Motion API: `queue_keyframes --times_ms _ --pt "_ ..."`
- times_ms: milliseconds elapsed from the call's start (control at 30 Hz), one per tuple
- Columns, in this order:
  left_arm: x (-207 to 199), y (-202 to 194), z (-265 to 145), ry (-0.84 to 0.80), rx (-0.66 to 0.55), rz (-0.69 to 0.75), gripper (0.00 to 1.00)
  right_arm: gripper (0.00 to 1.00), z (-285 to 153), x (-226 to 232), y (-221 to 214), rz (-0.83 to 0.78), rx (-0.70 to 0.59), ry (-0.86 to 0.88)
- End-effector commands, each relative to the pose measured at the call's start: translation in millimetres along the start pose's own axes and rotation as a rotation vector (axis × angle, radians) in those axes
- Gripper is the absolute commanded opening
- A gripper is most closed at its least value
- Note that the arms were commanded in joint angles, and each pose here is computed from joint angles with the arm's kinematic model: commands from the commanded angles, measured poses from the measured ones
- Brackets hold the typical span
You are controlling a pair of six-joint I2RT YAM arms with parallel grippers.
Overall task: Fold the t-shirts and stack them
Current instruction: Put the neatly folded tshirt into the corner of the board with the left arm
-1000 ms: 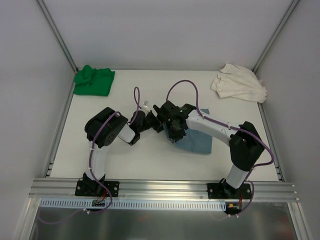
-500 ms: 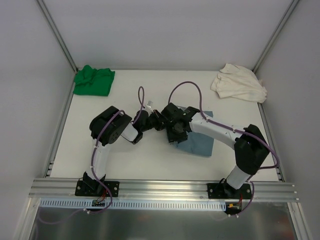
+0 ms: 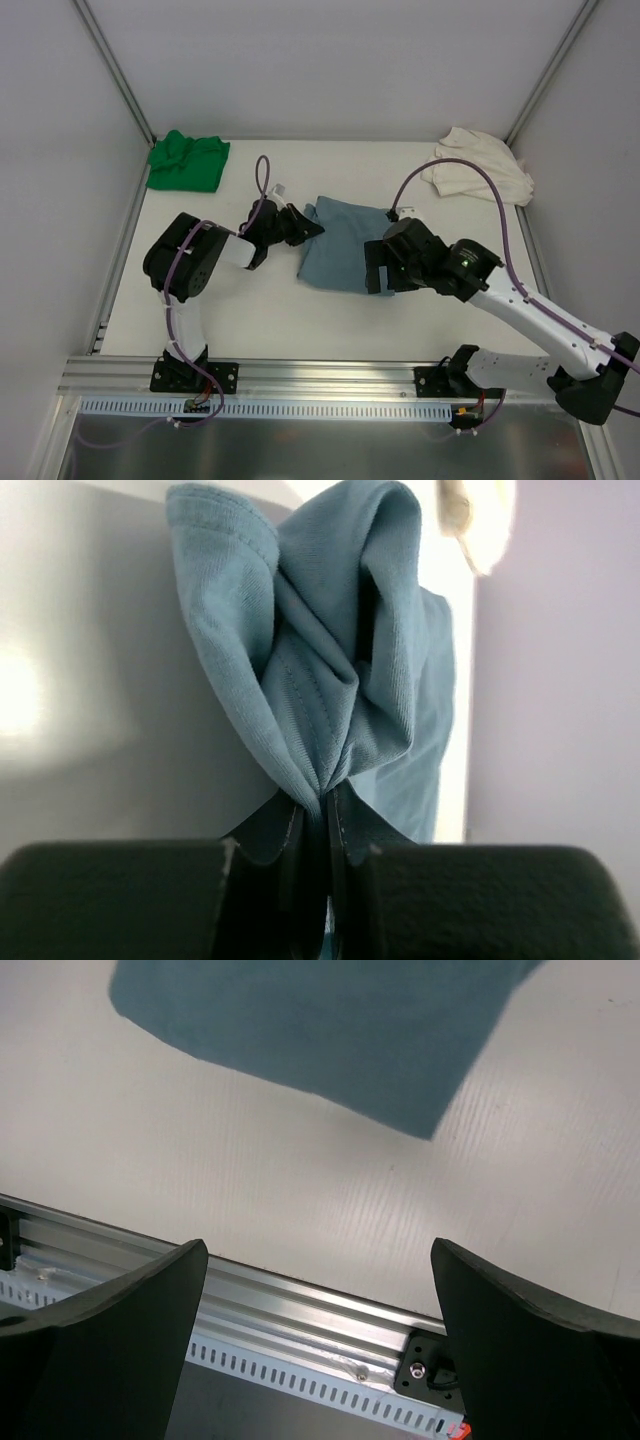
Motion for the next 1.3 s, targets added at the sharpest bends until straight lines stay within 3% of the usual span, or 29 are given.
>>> queue_keyframes --times_ms 0,167,433,700,933,1267 --pt "3 30 -15 0.063 -0.002 0.126 0.0 0.99 -1 -23 -10 0.013 -0.008 -0.096" --pt "7 81 -28 0.197 0.014 0.289 0.0 1.0 -9 -35 -13 0.024 -0.037 -0.071" --pt "37 137 -21 0.375 0.149 0.351 0.0 1.0 -12 -48 -17 0.064 -0.046 -0.004" --pt "57 205 -17 0.474 0.14 0.381 0.0 0.99 -15 -58 -22 0.07 -0.044 0.016" --pt "82 254 -37 0.548 0.097 0.388 0.0 1.0 -8 -66 -27 0.082 -0.025 0.017" --pt "93 330 -72 0.651 -0.016 0.513 0.0 1.0 11 -69 -30 0.087 0.023 0.013"
Point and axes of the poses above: each gripper's point midway between its finger pads, its own z axis out along the fingers, its own x axis along the line the jaws close on, y = z × x, the point moved 8 cm from there along -z, back along the fingers, and after that the axes turned 14 degrees about z, right-handed, at the moved point
